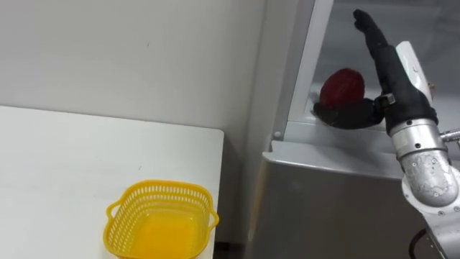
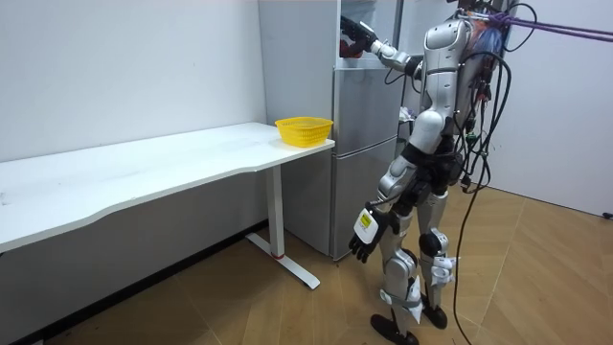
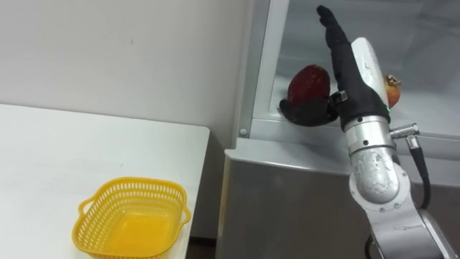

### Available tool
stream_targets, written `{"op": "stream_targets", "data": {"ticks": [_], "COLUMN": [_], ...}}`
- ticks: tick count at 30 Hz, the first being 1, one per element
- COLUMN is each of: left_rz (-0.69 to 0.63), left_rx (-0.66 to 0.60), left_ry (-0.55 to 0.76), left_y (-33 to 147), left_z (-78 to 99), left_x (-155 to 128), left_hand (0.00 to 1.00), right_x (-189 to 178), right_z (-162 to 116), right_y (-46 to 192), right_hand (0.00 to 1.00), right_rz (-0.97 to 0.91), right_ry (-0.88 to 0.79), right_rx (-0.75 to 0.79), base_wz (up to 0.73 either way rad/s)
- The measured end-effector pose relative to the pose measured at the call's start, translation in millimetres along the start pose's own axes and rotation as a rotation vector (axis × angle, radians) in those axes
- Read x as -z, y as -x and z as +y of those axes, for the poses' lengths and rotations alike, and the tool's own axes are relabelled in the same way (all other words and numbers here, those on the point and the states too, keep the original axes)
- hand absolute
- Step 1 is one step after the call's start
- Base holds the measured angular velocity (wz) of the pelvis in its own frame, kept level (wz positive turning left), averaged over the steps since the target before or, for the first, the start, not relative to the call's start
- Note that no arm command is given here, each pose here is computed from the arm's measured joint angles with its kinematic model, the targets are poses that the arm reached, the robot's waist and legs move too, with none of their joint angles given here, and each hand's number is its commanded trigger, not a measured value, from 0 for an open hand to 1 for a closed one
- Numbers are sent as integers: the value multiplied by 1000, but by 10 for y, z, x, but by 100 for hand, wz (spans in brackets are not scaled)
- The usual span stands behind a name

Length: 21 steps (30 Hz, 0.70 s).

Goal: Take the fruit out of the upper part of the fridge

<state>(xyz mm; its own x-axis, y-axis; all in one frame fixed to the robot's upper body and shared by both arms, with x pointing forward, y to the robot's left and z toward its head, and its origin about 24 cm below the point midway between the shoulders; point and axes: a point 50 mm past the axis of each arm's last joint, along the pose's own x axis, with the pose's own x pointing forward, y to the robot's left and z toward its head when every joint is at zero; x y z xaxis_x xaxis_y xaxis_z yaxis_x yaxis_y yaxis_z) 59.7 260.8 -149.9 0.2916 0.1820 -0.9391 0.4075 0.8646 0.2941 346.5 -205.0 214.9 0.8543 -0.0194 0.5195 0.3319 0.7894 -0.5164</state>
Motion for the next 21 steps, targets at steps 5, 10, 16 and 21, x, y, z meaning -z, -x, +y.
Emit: {"op": "stream_targets", "data": {"ticks": [5,10,16,21], "left_rz": [-14,-1,36,77], "left_rx": [9,10,20,33], "left_ry": [-4,-3,2,8], "left_y": [15,18,22,29], "left_z": [3,-3,-28,-63], "left_x": [-12,12,83,165], "left_hand": [0,0,0,0], "right_x": [53,134,169,247], "right_z": [-25,-33,-25,-19], "right_y": [-2,-31,-44,-100], "right_hand": [0,0,0,0], "right_rz": [26,66,84,136], "right_ry": [-15,-26,-27,-85], "right_rx": [-21,-42,-55,-66], "base_wz": [0,1,0,0]}}
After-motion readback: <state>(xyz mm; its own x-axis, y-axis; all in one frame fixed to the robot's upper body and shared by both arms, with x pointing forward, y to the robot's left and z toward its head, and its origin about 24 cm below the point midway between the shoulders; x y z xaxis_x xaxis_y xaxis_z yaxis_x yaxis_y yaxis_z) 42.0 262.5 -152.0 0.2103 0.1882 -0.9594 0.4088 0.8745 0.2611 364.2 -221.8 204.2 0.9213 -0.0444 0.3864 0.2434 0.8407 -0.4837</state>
